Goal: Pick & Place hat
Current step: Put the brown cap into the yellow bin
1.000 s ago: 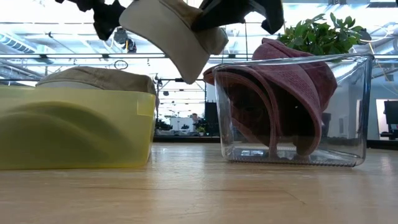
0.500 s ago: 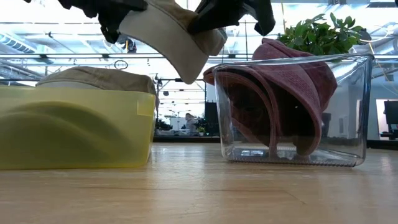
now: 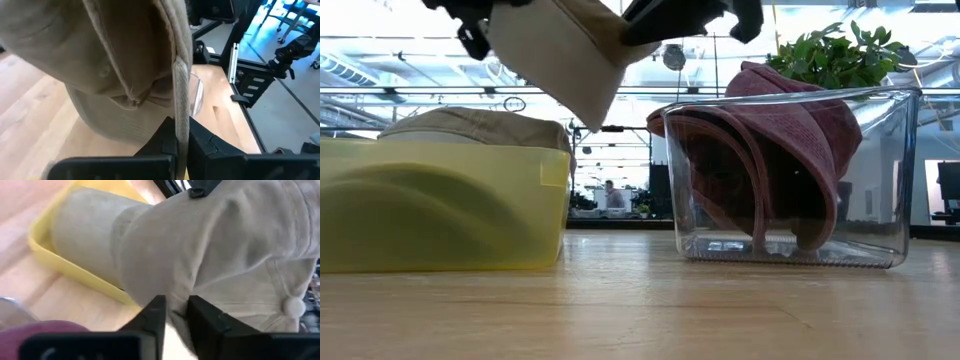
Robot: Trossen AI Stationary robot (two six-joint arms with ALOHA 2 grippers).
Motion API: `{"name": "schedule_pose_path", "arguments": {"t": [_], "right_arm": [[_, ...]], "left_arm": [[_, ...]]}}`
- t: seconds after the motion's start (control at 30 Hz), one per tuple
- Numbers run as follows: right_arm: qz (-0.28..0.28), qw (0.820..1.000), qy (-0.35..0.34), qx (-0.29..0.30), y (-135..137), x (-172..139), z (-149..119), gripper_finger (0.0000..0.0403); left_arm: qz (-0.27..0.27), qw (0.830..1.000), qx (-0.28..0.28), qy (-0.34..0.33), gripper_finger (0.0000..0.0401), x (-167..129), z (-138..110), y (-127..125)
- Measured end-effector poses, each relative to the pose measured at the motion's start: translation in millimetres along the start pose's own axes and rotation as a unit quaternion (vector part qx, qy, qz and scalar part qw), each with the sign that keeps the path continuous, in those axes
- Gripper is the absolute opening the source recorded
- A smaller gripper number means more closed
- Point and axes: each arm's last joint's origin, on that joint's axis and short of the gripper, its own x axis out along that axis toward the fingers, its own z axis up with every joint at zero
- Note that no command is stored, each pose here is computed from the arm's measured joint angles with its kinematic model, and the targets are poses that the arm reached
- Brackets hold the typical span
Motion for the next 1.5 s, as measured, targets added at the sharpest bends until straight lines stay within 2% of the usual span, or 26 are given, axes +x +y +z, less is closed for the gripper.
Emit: {"name": "schedule_pose_path", "arguments": {"t": [0.13, 0.27, 0.43, 0.53, 0.7, 0.8, 0.97, 1.17, 1.3, 1.5], "right_arm": [[0.004, 1.000, 0.002, 0.016, 1, 0, 0, 0.0118], [-0.006, 0.999, 0.018, 0.050, 0, -2, -2, 0.0167], [-0.005, 0.998, 0.024, 0.066, -3, -5, -4, 0.0200], [-0.010, 0.997, 0.018, 0.070, -5, -7, -3, 0.0204], [-0.006, 0.996, 0.015, 0.082, -5, -7, -3, 0.0198], [0.017, 0.996, 0.003, 0.091, -4, -7, -3, 0.0193], [0.022, 0.995, -0.002, 0.097, -5, -7, -3, 0.0190], [0.015, 0.995, -0.008, 0.101, -8, -6, -3, 0.0188], [0.024, 0.994, -0.018, 0.106, -11, -5, -4, 0.0185], [0.032, 0.991, -0.024, 0.128, -17, -2, -9, 0.0185]], "left_arm": [[0.038, 0.999, 0.002, -0.002, 0.0012, -11, -6, -10], [0.089, 0.996, -0.006, -0.016, 0.0012, -35, -3, -8], [0.078, 0.996, -0.023, -0.036, 0.0012, -70, 5, -5], [0.062, 0.996, -0.042, -0.041, 0.0012, -78, 0, -3], [0.035, 0.994, -0.097, -0.046, 0.0012, -80, -37, -3], [0.016, 0.989, -0.110, -0.098, 0.0012, -85, -54, -7], [-0.058, 0.974, -0.128, -0.179, 0.0012, -93, -81, -7], [-0.065, 0.972, -0.159, -0.160, 0.0012, -87, -116, 3], [-0.072, 0.976, -0.144, -0.145, 0.0012, -80, -118, -5], [-0.137, 0.977, -0.091, -0.139, 0.0012, -73, -107, -27]]}}
